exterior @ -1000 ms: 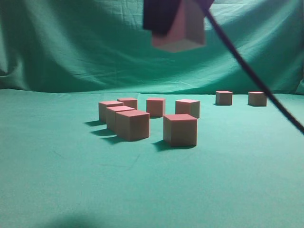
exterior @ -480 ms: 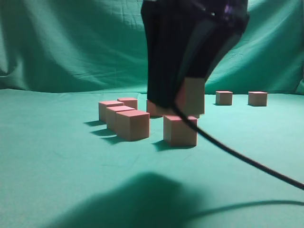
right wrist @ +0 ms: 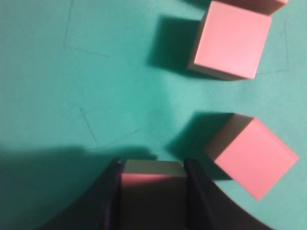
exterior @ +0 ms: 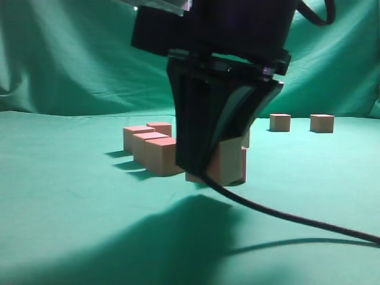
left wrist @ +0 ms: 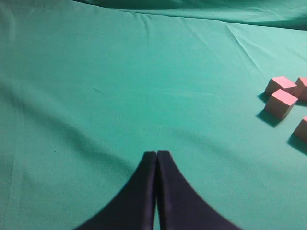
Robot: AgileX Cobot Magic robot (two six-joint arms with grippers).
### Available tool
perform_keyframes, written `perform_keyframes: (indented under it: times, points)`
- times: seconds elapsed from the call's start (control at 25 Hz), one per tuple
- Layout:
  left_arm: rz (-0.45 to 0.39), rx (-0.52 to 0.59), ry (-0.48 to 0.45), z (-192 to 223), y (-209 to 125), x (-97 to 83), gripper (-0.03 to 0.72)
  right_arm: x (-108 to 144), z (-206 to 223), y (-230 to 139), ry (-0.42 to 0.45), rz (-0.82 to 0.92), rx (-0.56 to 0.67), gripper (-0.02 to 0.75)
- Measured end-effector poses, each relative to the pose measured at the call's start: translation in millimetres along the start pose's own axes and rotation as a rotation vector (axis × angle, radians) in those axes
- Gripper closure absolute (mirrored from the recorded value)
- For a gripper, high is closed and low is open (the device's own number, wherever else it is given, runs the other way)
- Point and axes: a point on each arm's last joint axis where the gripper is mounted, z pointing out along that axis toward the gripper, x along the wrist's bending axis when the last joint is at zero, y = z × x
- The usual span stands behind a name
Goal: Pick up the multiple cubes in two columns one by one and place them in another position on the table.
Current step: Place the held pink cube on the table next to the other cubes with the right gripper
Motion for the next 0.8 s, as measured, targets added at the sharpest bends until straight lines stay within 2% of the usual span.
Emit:
perform_keyframes:
  times: [0.28,0.8]
  points:
    - [0.000,0.000,0.000,0,0,0.0,0.688,0,0,1,-0.006,-0.004,-0.017,0.477]
    - [0.000,0.000,0.000,0,0,0.0,0.688,-2,13,-2,-0.017,-0.032,0.037,0.477]
